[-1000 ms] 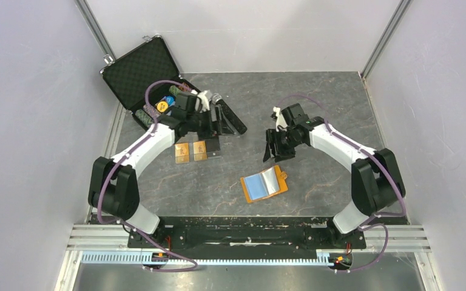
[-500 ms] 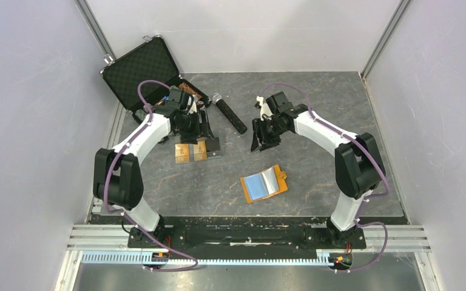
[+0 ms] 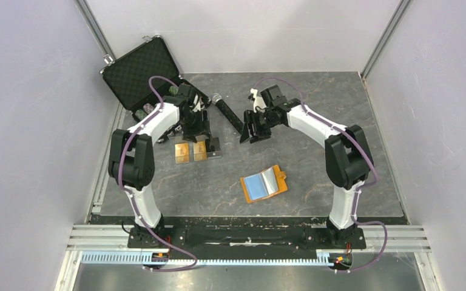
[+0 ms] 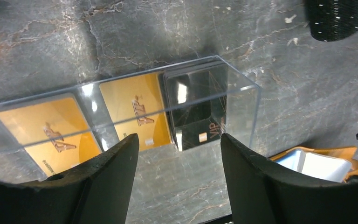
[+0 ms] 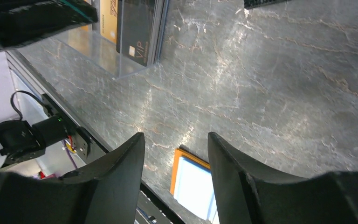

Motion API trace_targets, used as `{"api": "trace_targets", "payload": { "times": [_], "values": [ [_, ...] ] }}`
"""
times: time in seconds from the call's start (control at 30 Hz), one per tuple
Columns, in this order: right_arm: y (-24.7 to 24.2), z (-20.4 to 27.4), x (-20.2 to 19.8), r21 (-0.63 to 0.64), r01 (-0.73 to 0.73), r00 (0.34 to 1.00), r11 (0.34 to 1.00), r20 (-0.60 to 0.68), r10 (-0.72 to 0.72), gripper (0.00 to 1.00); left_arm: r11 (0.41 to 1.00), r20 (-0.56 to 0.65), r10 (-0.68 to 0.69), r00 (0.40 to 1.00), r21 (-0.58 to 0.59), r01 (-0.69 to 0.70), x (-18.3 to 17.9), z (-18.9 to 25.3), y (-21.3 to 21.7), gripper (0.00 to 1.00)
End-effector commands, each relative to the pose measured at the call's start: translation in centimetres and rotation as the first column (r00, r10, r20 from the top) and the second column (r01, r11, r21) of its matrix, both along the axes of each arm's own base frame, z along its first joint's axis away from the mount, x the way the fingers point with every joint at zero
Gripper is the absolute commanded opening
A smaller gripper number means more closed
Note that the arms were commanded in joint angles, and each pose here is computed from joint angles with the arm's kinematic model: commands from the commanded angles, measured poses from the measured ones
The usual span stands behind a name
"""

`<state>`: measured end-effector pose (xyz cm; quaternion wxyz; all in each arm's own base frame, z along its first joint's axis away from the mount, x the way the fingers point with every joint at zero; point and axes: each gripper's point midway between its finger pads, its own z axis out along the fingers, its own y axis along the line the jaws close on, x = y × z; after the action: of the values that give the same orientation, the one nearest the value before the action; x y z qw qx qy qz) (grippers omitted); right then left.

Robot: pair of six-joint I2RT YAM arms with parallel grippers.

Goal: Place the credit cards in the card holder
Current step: Pick up the credit card from the storage box.

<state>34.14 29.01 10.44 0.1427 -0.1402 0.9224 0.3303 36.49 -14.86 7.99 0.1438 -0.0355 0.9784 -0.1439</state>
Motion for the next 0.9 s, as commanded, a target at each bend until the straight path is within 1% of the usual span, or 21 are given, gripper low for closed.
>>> {"api": "trace_targets", "payload": {
  "times": [0.0,0.1,0.23,0.3,0.37,0.43,0.57,0.6,0.63,0.73,0.87],
  "values": [
    [2.5,1.3,1.3,0.106,-0.021,1.000,0.994,0.006,0.020,0.55,0.999,-0.003,-0.054,0.999,-0.009,0.054,1.0,-0.7,-0.7,0.70],
    [3.5,1.0,1.6,0.135,-0.031,0.999,0.990,-0.014,0.033,0.56,0.998,-0.017,-0.051,0.999,-0.022,0.051,1.1,-1.8,-1.1,0.67],
    [4.3,0.8,2.0,0.156,-0.037,0.999,0.987,-0.029,0.042,0.57,0.998,-0.039,-0.063,0.997,-0.002,0.063,0.7,-3.2,-1.7,0.64],
    [4.5,0.8,2.2,0.161,-0.037,0.999,0.986,-0.031,0.043,0.57,0.997,-0.051,-0.077,0.996,0.014,0.078,0.3,-3.9,-2.0,0.59],
    [4.6,0.8,2.3,0.163,-0.038,0.999,0.986,-0.032,0.044,0.57,0.996,-0.062,-0.086,0.994,0.030,0.088,0.0,-4.5,-2.2,0.50],
    [4.6,0.8,2.2,0.163,-0.040,0.998,0.986,-0.034,0.046,0.57,0.995,-0.065,-0.090,0.994,0.043,0.093,-0.2,-4.7,-2.1,0.38],
    [4.4,0.4,1.8,0.160,-0.044,0.998,0.986,-0.043,0.051,0.57,0.992,-0.056,-0.097,0.994,0.071,0.101,-0.5,-4.6,-1.9,0.09],
    [4.3,0.4,1.8,0.159,-0.044,0.998,0.986,-0.044,0.051,0.57,0.992,-0.049,-0.095,0.994,0.076,0.099,-0.5,-4.4,-1.8,0.04],
    [4.3,0.3,1.7,0.159,-0.044,0.998,0.986,-0.045,0.052,0.57,0.992,-0.040,-0.094,0.995,0.081,0.097,-0.5,-4.2,-1.7,0.02],
    [4.3,0.2,1.6,0.157,-0.046,0.997,0.986,-0.048,0.054,0.57,0.991,-0.020,-0.100,0.995,0.086,0.101,-0.5,-3.5,-1.7,0.02],
    [4.4,0.2,1.6,0.160,-0.046,0.997,0.986,-0.049,0.055,0.57,0.992,-0.005,-0.111,0.994,0.060,0.111,-0.5,-2.7,-2.3,0.02]
  ]
}}
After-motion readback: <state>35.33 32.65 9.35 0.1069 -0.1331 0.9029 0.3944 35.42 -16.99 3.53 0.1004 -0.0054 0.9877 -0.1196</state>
